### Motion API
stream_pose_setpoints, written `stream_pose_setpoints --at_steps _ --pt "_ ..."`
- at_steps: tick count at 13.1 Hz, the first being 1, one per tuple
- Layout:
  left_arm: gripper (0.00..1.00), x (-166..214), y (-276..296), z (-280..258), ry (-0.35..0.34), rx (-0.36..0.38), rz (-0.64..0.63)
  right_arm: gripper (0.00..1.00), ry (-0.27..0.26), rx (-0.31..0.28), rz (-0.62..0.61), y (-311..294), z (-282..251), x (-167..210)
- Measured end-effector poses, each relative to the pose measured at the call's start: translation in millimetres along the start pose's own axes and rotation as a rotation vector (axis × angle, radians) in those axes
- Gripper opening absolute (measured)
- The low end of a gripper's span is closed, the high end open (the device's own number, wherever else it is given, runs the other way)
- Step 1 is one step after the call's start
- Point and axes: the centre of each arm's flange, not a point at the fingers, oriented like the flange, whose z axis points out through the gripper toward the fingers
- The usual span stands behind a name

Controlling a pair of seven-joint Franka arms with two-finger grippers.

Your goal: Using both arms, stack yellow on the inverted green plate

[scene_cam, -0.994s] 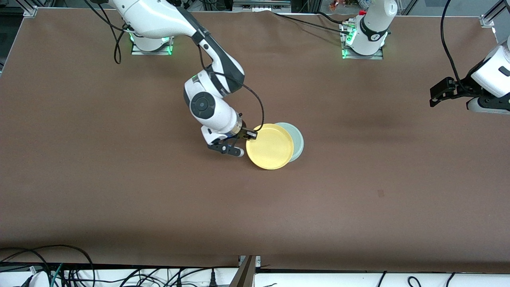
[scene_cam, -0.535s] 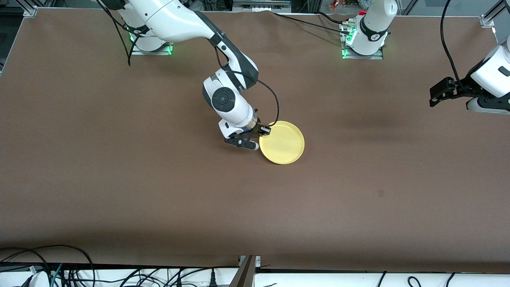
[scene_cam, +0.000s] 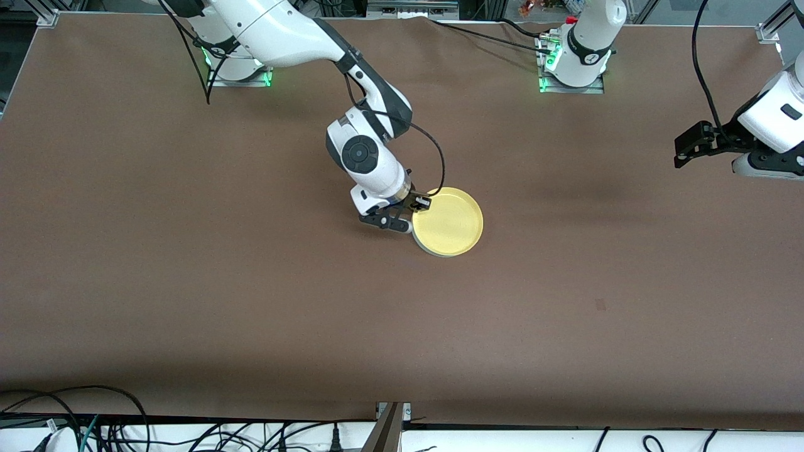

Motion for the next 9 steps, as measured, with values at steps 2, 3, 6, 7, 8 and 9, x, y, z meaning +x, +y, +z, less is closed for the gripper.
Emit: stream_pose_setpoints --at_steps 2,3,6,7,8,9 --pt "1.00 -0.9 0.1 0.7 -0.008 0.000 0.000 0.07 0.005 0.002 0.017 5.7 -2.3 10.8" --pt "1.00 -1.0 0.1 0.8 -0.010 -0.001 0.000 0.09 0.006 0.003 0.020 7.0 -3.0 13.3" --pt "1.00 -1.3 0.1 1.0 -0.012 -0.001 0.000 0.41 0.007 0.006 0.019 5.4 -3.9 12.4" --pt "1.00 -1.3 0.1 1.0 -0.012 -0.001 0.000 0.52 0.010 0.010 0.020 4.3 -6.3 13.4" --pt "1.00 -1.3 0.1 1.0 -0.012 -0.001 0.000 0.61 0.016 0.015 0.025 3.8 -10.7 16.5" --pt "1.00 -1.3 0.1 1.0 -0.012 -0.001 0.000 0.72 0.023 0.020 0.034 4.3 -18.6 22.1"
